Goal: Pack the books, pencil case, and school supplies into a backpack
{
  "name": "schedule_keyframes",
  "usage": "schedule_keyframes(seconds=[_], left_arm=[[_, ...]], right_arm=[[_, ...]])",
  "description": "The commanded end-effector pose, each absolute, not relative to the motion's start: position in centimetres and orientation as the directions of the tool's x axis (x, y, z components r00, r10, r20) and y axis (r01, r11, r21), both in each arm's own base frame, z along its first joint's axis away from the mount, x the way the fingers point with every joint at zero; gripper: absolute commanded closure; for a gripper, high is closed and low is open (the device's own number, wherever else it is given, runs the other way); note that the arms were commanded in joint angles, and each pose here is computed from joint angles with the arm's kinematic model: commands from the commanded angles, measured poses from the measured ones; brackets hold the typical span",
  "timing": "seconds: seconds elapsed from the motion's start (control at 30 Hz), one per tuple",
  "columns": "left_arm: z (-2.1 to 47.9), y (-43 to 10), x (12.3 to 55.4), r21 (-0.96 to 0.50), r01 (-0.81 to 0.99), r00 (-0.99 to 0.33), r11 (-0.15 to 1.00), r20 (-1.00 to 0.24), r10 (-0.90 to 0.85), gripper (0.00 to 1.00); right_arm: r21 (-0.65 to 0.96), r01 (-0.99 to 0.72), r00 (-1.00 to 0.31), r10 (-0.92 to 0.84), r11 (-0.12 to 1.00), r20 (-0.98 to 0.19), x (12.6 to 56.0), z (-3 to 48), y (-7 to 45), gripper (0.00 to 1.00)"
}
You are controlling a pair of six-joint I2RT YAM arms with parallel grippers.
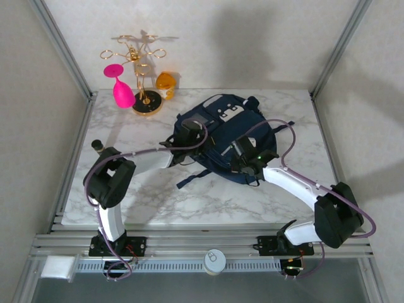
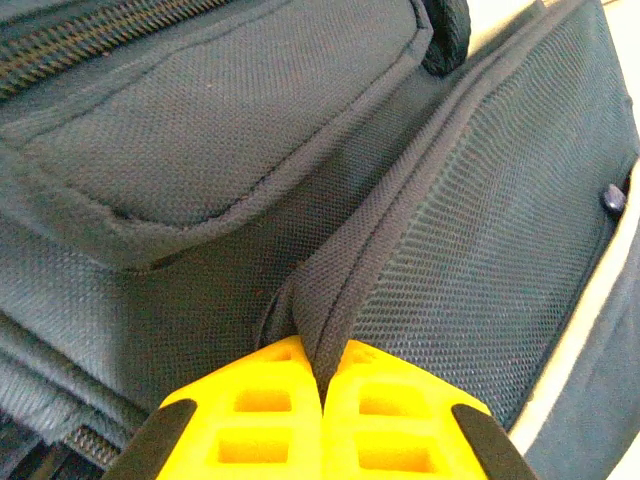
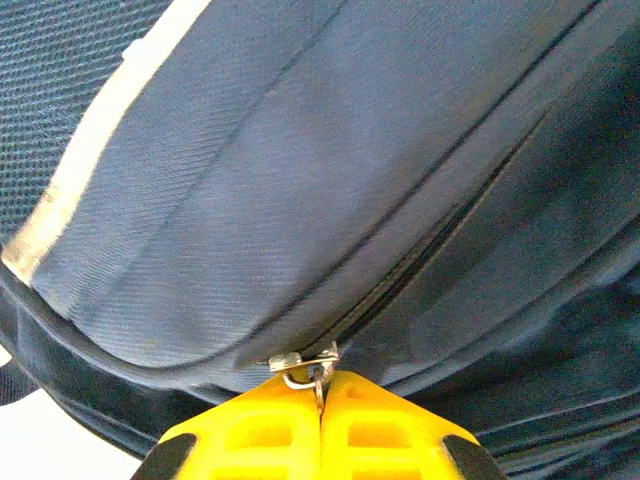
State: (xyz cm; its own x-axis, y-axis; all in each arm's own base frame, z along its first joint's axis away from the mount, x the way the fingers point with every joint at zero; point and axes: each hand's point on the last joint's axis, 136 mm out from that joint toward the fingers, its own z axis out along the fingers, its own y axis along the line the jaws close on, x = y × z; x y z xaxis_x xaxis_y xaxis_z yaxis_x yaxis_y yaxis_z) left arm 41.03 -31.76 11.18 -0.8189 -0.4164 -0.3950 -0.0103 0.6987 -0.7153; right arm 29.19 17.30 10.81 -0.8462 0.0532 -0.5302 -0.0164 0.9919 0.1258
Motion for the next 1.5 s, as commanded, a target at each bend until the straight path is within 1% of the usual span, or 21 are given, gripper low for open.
schedule_keyframes(seconds=[0.0, 0.07, 0.13, 0.2, 0.3, 0.33, 0.43, 0.6, 0.7, 0.8, 0.83, 0.93, 1.0, 1.07, 1.1, 1.3, 1.37, 1.47], left_arm=[[12.3, -24.3, 44.1, -0.597, -0.063, -0.745, 0.8, -0.505, -0.435, 1.0], [13.4, -24.3, 43.9, -0.619, -0.025, -0.752, 0.785, -0.506, -0.423, 1.0], [14.1, -24.5, 43.1, -0.637, -0.014, -0.766, 0.771, -0.488, -0.418, 0.85], [14.4, -24.8, 41.8, -0.687, -0.028, -0.774, 0.727, -0.445, -0.45, 0.79], [15.1, -25.4, 39.1, -0.792, -0.079, -0.752, 0.606, -0.352, -0.557, 0.65], [14.9, -25.6, 38.1, -0.82, -0.117, -0.738, 0.56, -0.305, -0.601, 0.63], [15.9, -27.8, 36.1, -0.901, -0.119, -0.726, 0.418, -0.208, -0.655, 0.56], [15.9, -31.5, 35.5, -0.932, -0.157, -0.723, 0.326, -0.116, -0.681, 0.48], [14.5, -32.9, 36.3, -0.927, -0.197, -0.71, 0.318, -0.088, -0.699, 0.45], [13.1, -33.1, 37.3, -0.92, -0.232, -0.675, 0.315, -0.081, -0.733, 0.49], [12.8, -33.1, 37.5, -0.92, -0.241, -0.663, 0.309, -0.077, -0.745, 0.52], [12.0, -32.2, 38.1, -0.902, -0.267, -0.618, 0.339, -0.11, -0.778, 0.72], [11.6, -31.4, 38.1, -0.88, -0.285, -0.598, 0.379, -0.146, -0.788, 0.81], [11.0, -30.4, 38.1, -0.85, -0.304, -0.584, 0.431, -0.191, -0.789, 0.97], [10.9, -29.9, 38.1, -0.84, -0.306, -0.581, 0.447, -0.207, -0.787, 1.0], [10.8, -27.4, 38.3, -0.807, -0.293, -0.602, 0.513, -0.261, -0.755, 1.0], [10.5, -26.1, 38.3, -0.778, -0.292, -0.622, 0.556, -0.287, -0.729, 1.0], [10.4, -24.9, 38.2, -0.757, -0.276, -0.664, 0.592, -0.294, -0.687, 1.0]], right_arm=[[0.096, -0.098, -0.859, -0.036, 0.99, -0.511, 28.4, 10.5, 17.2, 1.0], [0.166, -0.138, -0.856, -0.034, 0.976, -0.516, 28.7, 11.1, 19.5, 1.0], [0.231, -0.175, -0.851, -0.029, 0.957, -0.524, 29.0, 12.0, 21.8, 1.0], [0.283, -0.184, -0.85, -0.008, 0.941, -0.526, 29.4, 12.4, 23.1, 1.0], [0.303, -0.182, -0.855, 0.001, 0.935, -0.518, 29.5, 12.2, 23.6, 1.0], [0.3, -0.181, -0.855, 0.001, 0.937, -0.518, 29.6, 12.1, 23.5, 1.0], [0.292, -0.184, -0.858, -0.009, 0.938, -0.514, 29.3, 11.7, 23.4, 1.0], [0.258, -0.179, -0.854, -0.02, 0.949, -0.52, 29.3, 11.3, 22.6, 1.0], [0.251, -0.186, -0.85, -0.028, 0.95, -0.525, 29.5, 11.3, 22.7, 1.0], [0.251, -0.191, -0.85, -0.033, 0.949, -0.525, 29.7, 11.2, 22.9, 1.0], [0.246, -0.191, -0.849, -0.034, 0.95, -0.527, 29.7, 11.2, 22.9, 1.0], [0.219, -0.177, -0.846, -0.034, 0.96, -0.532, 30.0, 11.1, 22.4, 1.0], [0.192, -0.159, -0.843, -0.032, 0.968, -0.538, 30.2, 11.1, 21.8, 1.0], [0.159, -0.146, -0.837, -0.036, 0.976, -0.546, 30.4, 11.3, 21.2, 1.0], [0.145, -0.139, -0.835, -0.037, 0.98, -0.549, 30.5, 11.4, 20.9, 1.0], [0.121, -0.07, -0.836, 0.007, 0.99, -0.548, 31.8, 12.5, 18.1, 1.0], [0.089, -0.04, -0.833, 0.016, 0.995, -0.553, 32.3, 12.7, 16.6, 1.0], [0.067, 0.001, -0.829, 0.039, 0.998, -0.559, 33.2, 13.0, 14.5, 1.0]])
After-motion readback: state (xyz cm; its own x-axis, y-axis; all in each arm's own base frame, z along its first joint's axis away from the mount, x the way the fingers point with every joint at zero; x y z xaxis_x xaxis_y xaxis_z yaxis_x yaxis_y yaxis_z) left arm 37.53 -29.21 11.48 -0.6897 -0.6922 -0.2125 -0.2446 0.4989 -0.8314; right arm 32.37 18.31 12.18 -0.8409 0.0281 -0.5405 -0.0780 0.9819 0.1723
